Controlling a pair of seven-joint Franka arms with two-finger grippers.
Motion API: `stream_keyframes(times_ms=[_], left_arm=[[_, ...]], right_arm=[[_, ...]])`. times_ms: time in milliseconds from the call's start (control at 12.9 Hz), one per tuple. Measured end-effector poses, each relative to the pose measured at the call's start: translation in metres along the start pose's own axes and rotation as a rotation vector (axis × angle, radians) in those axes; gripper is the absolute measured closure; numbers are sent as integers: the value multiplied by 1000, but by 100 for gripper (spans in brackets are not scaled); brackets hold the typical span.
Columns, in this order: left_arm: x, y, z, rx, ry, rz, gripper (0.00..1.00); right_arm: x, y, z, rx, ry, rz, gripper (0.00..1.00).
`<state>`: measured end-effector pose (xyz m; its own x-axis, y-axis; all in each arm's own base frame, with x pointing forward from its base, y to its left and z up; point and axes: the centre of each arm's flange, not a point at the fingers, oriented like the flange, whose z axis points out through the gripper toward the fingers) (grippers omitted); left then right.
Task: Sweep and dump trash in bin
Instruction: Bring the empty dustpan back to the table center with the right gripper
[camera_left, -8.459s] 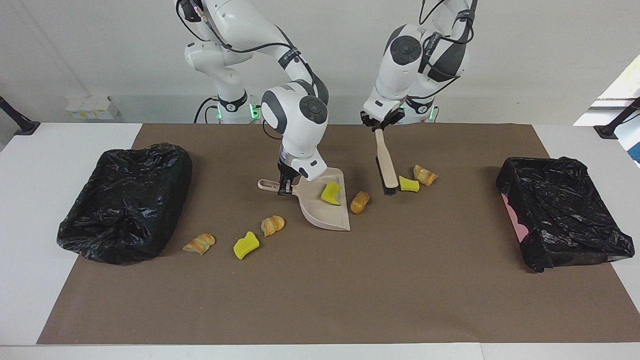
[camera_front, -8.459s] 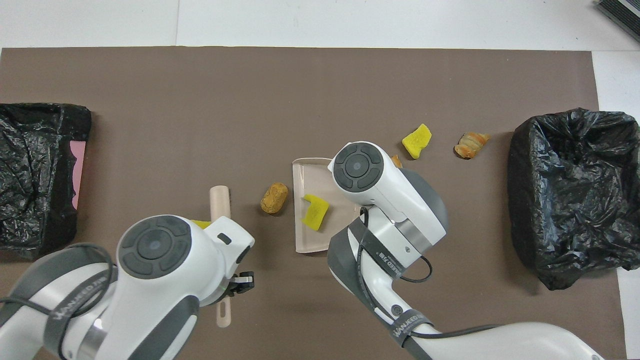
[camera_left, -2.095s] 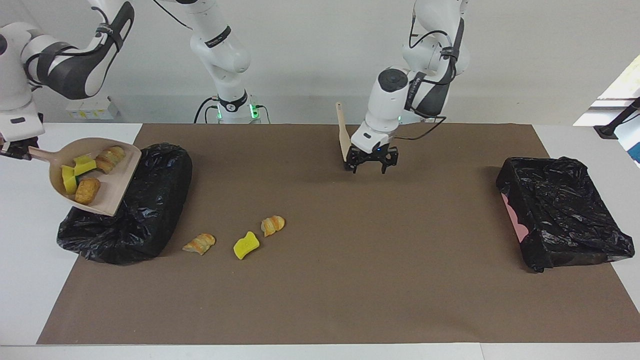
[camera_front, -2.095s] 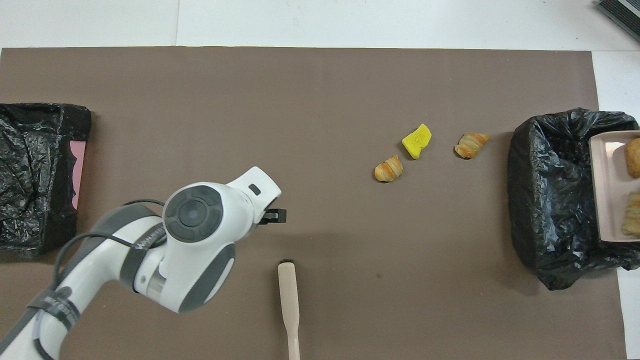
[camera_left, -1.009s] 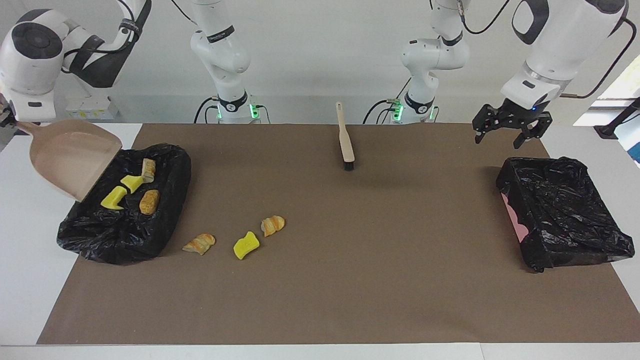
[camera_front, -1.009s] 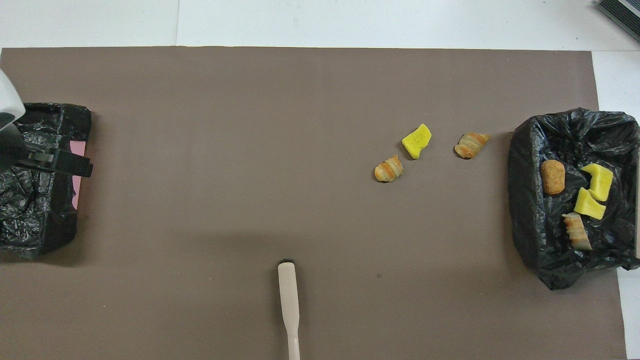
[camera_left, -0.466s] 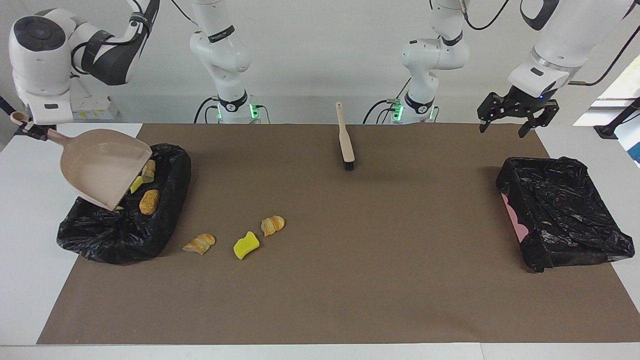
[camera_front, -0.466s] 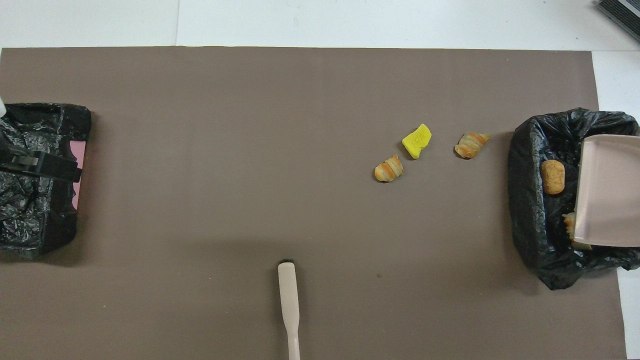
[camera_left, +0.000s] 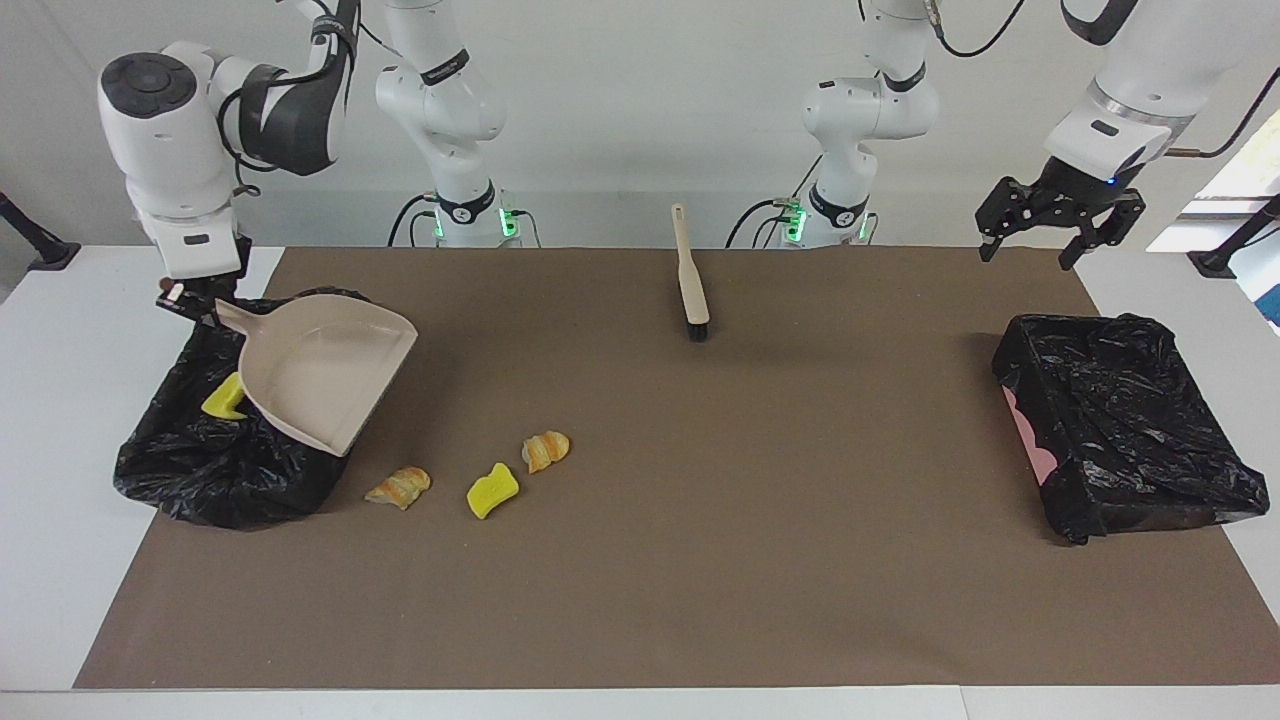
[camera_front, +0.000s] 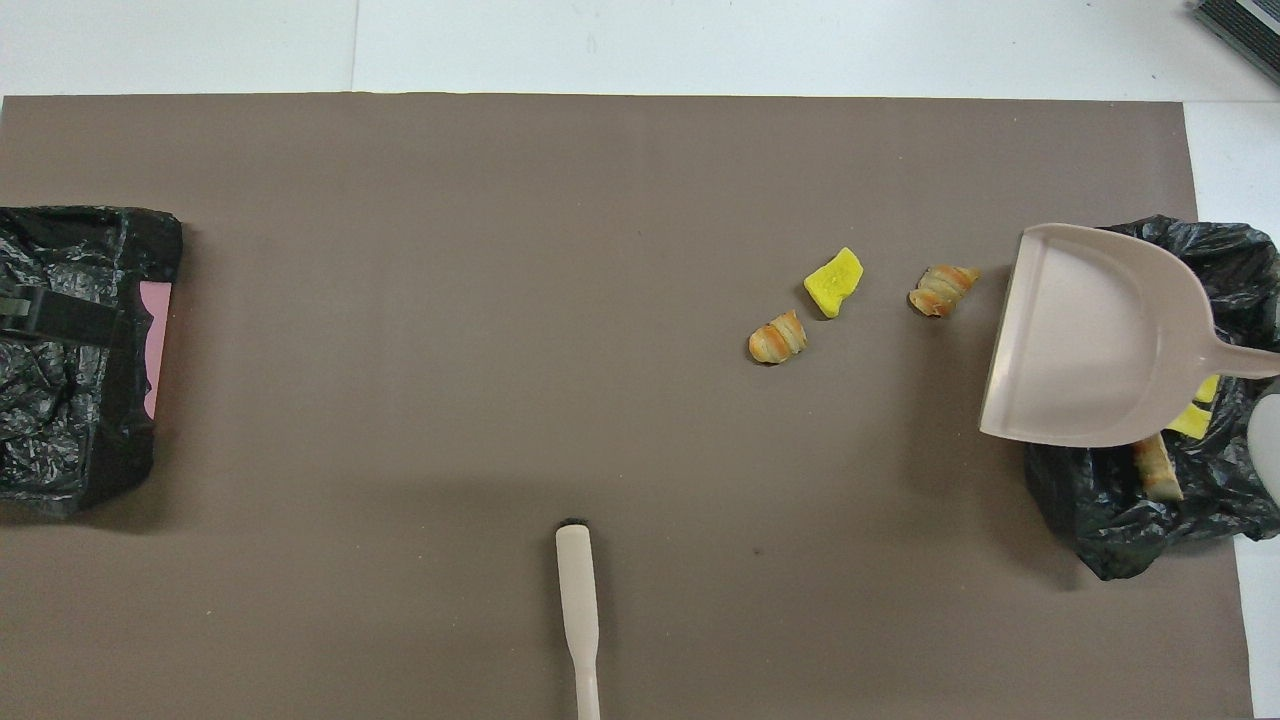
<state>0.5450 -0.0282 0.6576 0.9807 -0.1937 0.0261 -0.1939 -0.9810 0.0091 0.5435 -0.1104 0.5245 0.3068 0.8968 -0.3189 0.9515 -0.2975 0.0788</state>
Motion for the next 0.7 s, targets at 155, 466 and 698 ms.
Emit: stream_keyframes(times_ms=[155,466,698], left_arm=[[0,-1,-4,1,8,-1,0],[-2,1,-6,1,11,2,0],[-2,1,-6,1,11,2,0]], right_arm=[[45,-7,-4,0,10,54,69],[128,-20,14,63,62,218,69],[195,-35,20,84,77,395,69]])
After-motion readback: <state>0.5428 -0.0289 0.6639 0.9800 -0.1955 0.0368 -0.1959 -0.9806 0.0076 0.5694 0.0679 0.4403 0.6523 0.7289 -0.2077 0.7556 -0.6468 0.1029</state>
